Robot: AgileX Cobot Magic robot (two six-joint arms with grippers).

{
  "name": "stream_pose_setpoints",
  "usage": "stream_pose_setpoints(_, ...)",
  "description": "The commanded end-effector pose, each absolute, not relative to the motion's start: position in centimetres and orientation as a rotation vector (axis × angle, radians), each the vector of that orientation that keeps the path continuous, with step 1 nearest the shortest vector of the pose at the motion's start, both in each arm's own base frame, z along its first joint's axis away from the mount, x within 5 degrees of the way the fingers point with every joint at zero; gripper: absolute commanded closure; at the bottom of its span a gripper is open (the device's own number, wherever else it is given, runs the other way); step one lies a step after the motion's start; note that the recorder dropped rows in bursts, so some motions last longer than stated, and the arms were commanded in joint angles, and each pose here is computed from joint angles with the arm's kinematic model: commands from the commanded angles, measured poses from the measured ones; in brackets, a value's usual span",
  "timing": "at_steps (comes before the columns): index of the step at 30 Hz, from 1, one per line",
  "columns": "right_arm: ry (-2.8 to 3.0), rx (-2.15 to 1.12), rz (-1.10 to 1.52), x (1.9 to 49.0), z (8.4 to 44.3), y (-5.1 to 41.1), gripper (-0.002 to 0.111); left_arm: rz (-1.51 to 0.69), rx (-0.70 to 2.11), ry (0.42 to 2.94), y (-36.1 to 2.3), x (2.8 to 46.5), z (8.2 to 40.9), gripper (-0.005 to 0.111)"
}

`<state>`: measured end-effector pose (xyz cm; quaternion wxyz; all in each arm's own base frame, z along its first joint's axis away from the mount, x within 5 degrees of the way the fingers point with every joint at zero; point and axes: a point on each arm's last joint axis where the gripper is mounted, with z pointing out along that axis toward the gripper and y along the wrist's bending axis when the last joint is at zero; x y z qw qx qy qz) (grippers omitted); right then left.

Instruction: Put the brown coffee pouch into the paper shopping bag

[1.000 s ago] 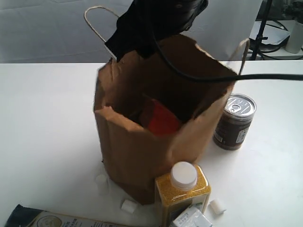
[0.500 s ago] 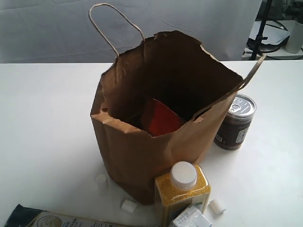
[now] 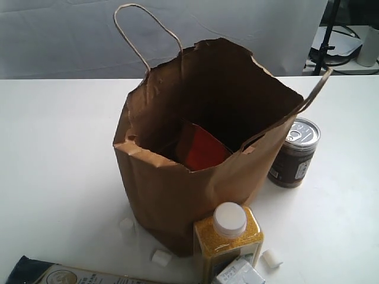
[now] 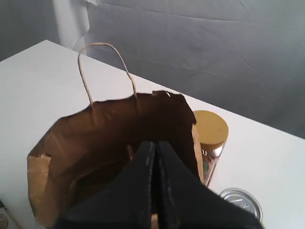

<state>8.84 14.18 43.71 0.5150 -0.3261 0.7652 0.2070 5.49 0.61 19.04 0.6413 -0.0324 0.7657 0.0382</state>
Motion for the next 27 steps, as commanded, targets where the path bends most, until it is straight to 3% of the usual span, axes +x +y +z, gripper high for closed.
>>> stream_pose_setpoints(1,1.835,-0.662,0.507,8.5,40.3,11.7,0.108,0.092,-0.076,1.744,0.6,5.5,19.0,0.107)
stream_pose_setpoints(10,1.871,-0.569,0.55,7.4,32.8,6.9,0.108,0.092,-0.076,1.744,0.6,5.5,19.0,0.107)
stream_pose_setpoints(16,1.862,-0.344,0.52,7.0,27.5,4.3,0.108,0.092,-0.076,1.744,0.6,5.5,19.0,0.107)
stream_pose_setpoints(27,1.659,-0.122,0.408,5.8,20.6,2.1,0.108,0.092,-0.076,1.744,0.6,5.5,19.0,0.107)
